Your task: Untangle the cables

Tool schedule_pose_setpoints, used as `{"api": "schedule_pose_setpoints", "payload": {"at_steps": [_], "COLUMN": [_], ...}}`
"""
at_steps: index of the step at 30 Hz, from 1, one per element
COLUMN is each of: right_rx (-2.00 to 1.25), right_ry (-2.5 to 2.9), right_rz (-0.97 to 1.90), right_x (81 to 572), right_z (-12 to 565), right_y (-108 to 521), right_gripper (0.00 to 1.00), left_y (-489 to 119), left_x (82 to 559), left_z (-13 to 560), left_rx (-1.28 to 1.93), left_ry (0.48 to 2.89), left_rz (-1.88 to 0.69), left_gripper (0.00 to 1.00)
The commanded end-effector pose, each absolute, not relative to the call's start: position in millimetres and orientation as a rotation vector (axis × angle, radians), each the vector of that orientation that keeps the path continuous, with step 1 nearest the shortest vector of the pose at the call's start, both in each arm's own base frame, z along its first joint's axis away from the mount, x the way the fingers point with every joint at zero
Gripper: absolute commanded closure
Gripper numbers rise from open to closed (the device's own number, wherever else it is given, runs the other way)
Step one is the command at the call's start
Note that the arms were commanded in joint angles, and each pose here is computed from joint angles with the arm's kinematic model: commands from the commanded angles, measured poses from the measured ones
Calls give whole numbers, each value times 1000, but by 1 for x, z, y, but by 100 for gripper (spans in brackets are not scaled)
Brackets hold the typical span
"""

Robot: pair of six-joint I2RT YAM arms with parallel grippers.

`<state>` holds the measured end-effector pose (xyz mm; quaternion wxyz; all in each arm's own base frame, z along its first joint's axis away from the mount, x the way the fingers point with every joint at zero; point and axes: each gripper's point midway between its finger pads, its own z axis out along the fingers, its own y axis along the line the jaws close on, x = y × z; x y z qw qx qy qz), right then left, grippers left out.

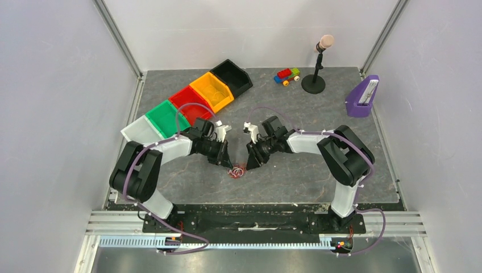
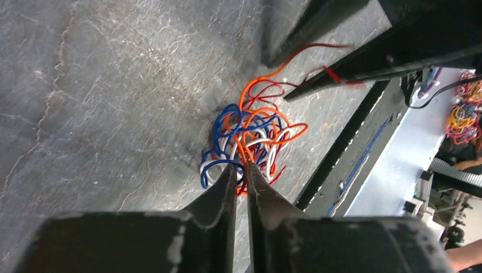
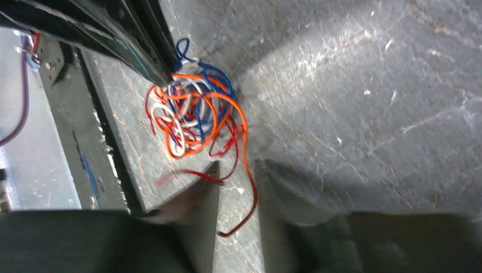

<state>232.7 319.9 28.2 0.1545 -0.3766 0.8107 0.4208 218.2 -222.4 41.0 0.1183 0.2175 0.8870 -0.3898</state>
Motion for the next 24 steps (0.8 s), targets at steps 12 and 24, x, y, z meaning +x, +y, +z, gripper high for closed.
{"api": "schedule_pose_setpoints", "payload": {"at_steps": [12, 24], "right_rx": [-902, -769], "right_ry": [2388, 2478], "right_rz": [877, 539], "right_x": [259, 294], "right_z": [29, 26], "right_y": [215, 91], "right_gripper": [100, 100], "left_y": [-195, -149], "left_x": [248, 288], "left_z": [110, 117], "left_rx": [597, 393], "left_ry": [2364, 2338], "left_rz": [-1057, -938], "left_gripper": [98, 98]}}
